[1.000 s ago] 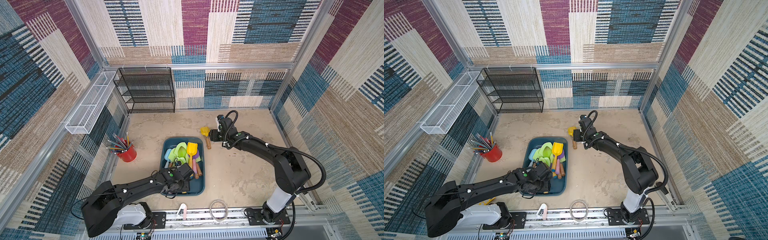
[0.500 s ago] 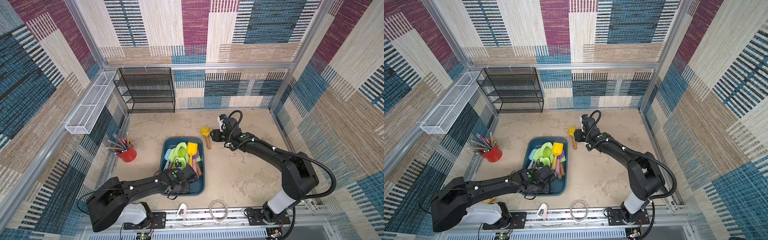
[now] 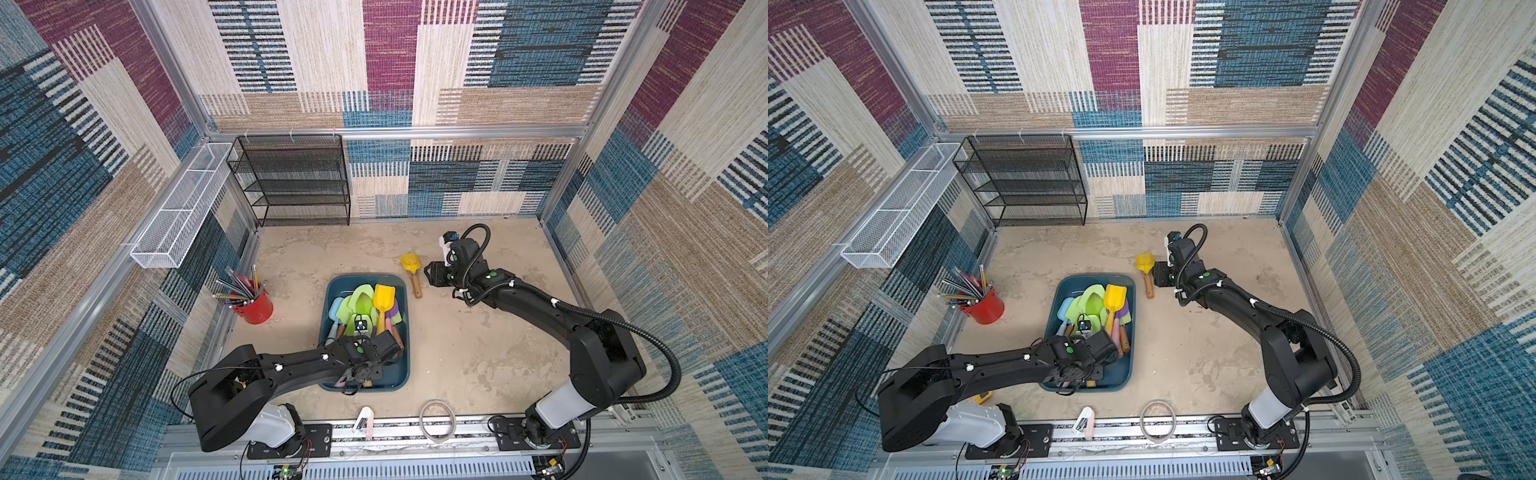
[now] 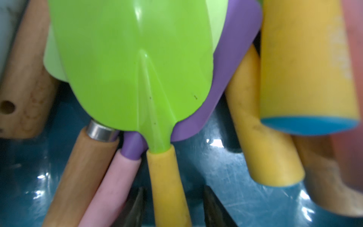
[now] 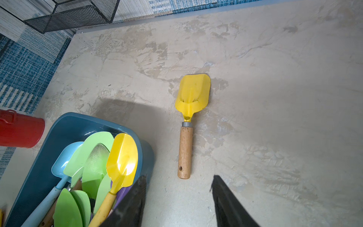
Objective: Take the shovel out of the storage box
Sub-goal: Pick up the shovel from the storage box.
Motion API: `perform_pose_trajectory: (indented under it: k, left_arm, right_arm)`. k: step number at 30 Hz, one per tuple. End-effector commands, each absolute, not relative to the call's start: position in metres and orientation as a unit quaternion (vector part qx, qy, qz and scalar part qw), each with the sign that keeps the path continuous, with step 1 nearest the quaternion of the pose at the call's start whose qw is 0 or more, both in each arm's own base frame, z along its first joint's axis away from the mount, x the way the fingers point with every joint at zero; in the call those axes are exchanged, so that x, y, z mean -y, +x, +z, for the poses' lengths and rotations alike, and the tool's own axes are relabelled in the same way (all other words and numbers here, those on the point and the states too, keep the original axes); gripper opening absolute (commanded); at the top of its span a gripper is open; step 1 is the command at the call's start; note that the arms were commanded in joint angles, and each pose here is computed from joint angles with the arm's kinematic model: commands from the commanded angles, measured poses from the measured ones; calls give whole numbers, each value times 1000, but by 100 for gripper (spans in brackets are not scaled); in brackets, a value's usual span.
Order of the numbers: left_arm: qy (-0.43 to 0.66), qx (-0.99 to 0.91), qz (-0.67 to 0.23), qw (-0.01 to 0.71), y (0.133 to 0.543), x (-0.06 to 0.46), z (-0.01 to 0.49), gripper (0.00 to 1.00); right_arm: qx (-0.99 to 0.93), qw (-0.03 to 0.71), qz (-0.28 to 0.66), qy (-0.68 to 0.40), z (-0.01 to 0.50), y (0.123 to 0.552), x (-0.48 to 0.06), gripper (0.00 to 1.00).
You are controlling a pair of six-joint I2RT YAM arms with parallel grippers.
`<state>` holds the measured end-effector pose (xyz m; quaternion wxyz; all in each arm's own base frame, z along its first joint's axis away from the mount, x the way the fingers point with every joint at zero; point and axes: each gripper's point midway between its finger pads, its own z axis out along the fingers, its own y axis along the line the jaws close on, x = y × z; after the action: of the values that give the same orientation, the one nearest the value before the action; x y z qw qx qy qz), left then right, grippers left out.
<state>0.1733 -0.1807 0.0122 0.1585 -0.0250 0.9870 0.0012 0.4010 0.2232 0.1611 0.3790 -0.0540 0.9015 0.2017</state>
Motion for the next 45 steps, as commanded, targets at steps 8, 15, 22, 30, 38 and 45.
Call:
perform_pose_trajectory:
  k: [8,15,22,30,38,45]
  left_arm:
    - [-28,-995,6,94,151,177,-6,32]
    - [-32,-994,-7,105,153,179,3,20]
    - [-39,-991,-18,129,155,174,23,20]
    - [-42,-985,-51,157,164,176,46,20]
    - [-50,-984,-69,155,170,169,50,19]
    - [-63,-979,-103,162,180,162,60,20]
  right_arm:
    - [-889,399,218,-56,174,401,-226,52]
    - [-887,404,219,-55,178,399,-224,51]
    - [-884,406,223,-55,179,396,-223,50]
    - [-879,409,240,-60,189,393,-228,50]
    - [-876,401,259,-60,190,387,-232,49]
    - [-869,395,287,-77,195,377,-246,49]
